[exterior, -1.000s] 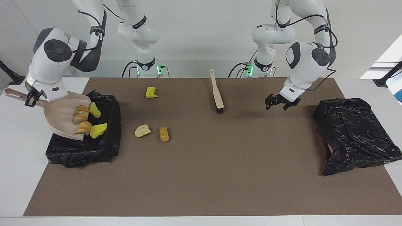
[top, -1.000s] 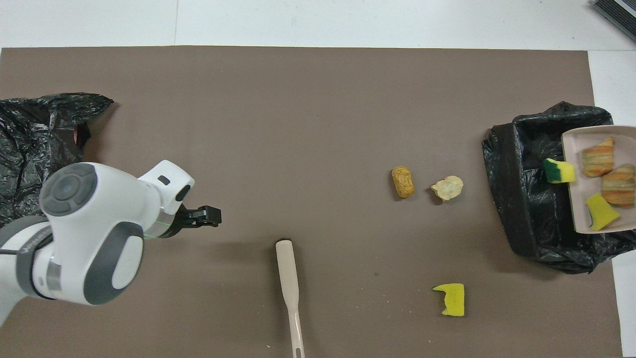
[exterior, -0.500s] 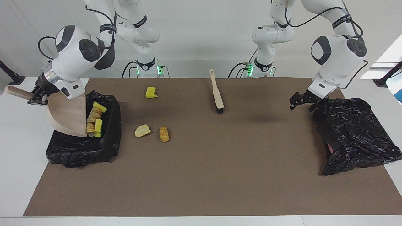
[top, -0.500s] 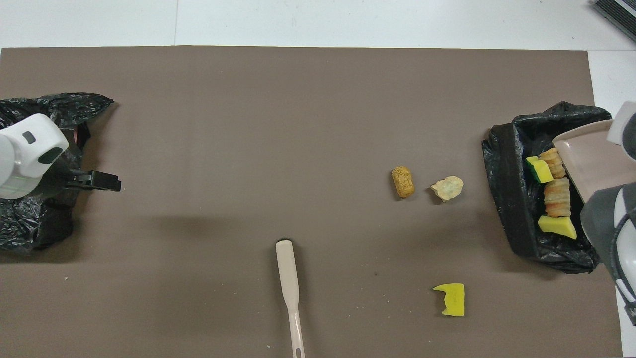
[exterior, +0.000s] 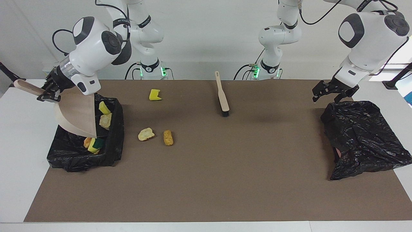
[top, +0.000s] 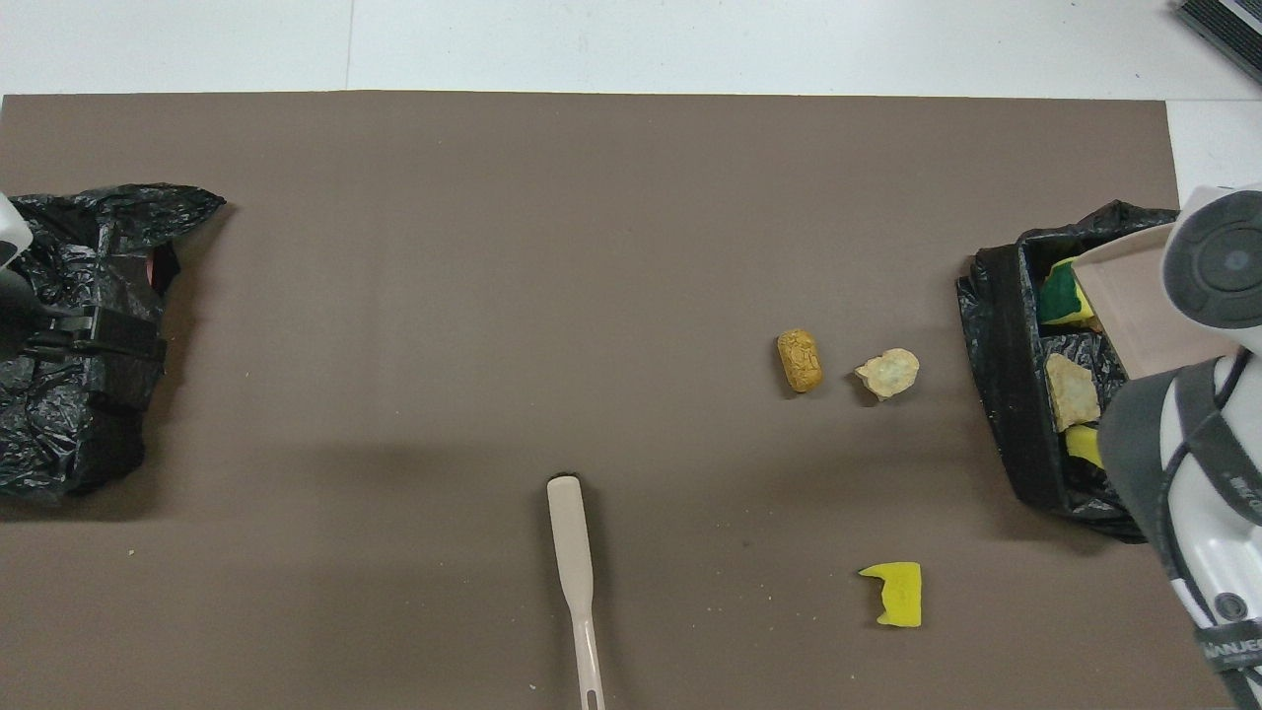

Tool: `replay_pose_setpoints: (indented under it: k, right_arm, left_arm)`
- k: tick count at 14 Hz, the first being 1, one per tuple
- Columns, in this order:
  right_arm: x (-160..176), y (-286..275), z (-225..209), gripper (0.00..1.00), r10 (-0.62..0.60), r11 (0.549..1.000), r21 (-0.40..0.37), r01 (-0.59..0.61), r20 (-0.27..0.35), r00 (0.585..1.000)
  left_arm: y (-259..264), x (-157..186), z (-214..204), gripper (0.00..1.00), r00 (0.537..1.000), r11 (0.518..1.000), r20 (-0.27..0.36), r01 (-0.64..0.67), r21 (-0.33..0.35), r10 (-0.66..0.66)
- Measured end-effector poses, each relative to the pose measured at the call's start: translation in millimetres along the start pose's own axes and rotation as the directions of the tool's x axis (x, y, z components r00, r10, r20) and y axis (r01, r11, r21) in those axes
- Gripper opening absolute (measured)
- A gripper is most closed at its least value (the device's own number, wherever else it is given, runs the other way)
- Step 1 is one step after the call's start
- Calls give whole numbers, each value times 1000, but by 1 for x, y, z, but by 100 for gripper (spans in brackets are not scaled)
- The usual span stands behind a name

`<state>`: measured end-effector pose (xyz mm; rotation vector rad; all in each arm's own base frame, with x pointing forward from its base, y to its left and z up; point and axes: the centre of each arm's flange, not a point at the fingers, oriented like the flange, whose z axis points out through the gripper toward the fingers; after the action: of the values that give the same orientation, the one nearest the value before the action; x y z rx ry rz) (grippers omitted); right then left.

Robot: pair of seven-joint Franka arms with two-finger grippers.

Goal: Sweep and dump trash in bin

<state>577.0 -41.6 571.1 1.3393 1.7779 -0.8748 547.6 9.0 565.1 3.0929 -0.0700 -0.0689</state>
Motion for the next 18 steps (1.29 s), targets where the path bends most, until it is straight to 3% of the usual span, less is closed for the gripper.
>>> replay_pose_setpoints:
  k: [1, 5, 8, 11, 14, 18]
  right_arm:
    - [5, 3, -12, 32, 28, 1000, -11, -28, -11, 1000]
    - [14, 7, -39, 32, 177, 984, 4, -178, -149, 973]
    - [31, 7, -57, 32, 404, 915, 107, -389, -222, 887]
    - [53, 11, -75, 32, 605, 796, 226, -561, -298, 738]
    - [69, 16, -91, 32, 775, 632, 406, -661, -340, 532]
    - [104, 43, -130, 32, 925, 379, 565, -733, -251, 285]
  left_arm:
    - [2, -4, -6, 100, 1000, 1000, -1, 12, 3, -12]
    - [4, -15, -18, 100, 1000, 1000, 3, 30, 6, -30]
    - [7, -19, -26, 100, 1000, 1000, -6, 24, 8, -24]
    - [11, -23, -31, 100, 1000, 1000, -9, 18, 10, -18]
    - [13, -24, -29, 100, 1000, 1000, 7, 15, 9, -15]
    - [24, -27, -28, 100, 1000, 1000, 27, -13, 10, 13]
